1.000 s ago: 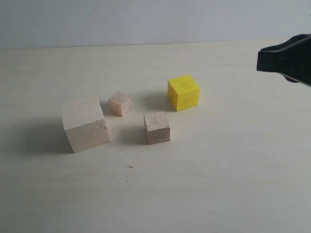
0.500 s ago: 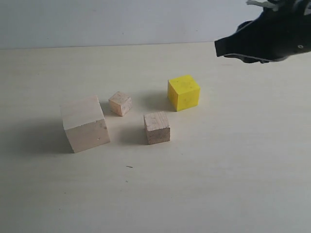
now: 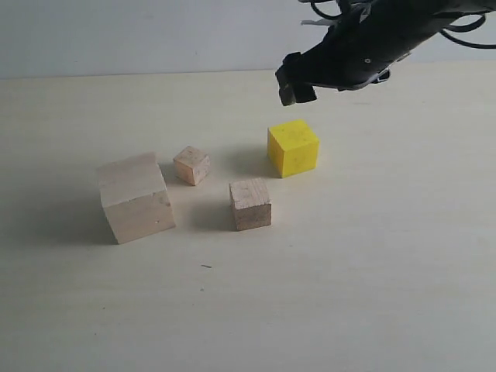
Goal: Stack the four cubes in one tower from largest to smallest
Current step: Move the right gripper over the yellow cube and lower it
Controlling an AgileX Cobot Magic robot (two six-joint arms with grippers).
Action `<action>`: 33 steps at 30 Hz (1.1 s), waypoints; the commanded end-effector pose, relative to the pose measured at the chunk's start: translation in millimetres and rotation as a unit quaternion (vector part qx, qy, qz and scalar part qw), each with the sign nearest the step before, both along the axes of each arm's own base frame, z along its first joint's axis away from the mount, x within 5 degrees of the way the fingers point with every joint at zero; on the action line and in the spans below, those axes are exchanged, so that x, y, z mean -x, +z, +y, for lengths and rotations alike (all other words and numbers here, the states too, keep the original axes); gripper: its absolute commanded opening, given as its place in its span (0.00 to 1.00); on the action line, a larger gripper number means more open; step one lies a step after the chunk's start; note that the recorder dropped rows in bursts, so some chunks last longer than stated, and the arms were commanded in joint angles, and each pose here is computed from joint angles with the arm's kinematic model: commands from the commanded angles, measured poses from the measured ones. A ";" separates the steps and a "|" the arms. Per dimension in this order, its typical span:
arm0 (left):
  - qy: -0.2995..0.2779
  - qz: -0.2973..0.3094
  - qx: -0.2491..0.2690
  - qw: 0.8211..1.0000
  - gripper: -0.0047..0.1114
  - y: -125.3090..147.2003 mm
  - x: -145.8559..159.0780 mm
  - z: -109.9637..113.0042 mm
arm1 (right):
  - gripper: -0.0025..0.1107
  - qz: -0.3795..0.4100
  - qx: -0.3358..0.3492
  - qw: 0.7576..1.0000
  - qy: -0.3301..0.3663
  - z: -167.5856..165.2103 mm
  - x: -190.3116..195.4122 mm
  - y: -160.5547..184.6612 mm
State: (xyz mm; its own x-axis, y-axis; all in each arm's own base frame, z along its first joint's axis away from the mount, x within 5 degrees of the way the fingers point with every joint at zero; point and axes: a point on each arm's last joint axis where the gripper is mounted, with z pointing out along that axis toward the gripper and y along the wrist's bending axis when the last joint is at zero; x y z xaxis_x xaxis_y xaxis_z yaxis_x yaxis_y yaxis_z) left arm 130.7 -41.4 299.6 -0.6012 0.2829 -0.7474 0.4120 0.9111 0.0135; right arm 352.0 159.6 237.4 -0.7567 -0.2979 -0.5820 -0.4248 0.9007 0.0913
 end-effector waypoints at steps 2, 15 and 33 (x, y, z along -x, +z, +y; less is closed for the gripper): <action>-0.003 0.004 0.010 1.000 0.04 -0.5 0.6 -2.1 | 0.73 0.046 0.015 0.999 0.007 15.1 -29.3 -22.6; -0.001 -0.001 0.029 1.000 0.04 1.2 -0.1 -4.0 | 0.73 0.076 0.028 0.997 0.010 29.3 -61.7 -64.0; 0.000 -0.002 0.031 1.000 0.04 1.5 -0.3 -4.1 | 0.73 0.129 0.065 0.990 0.002 25.0 -58.9 -90.4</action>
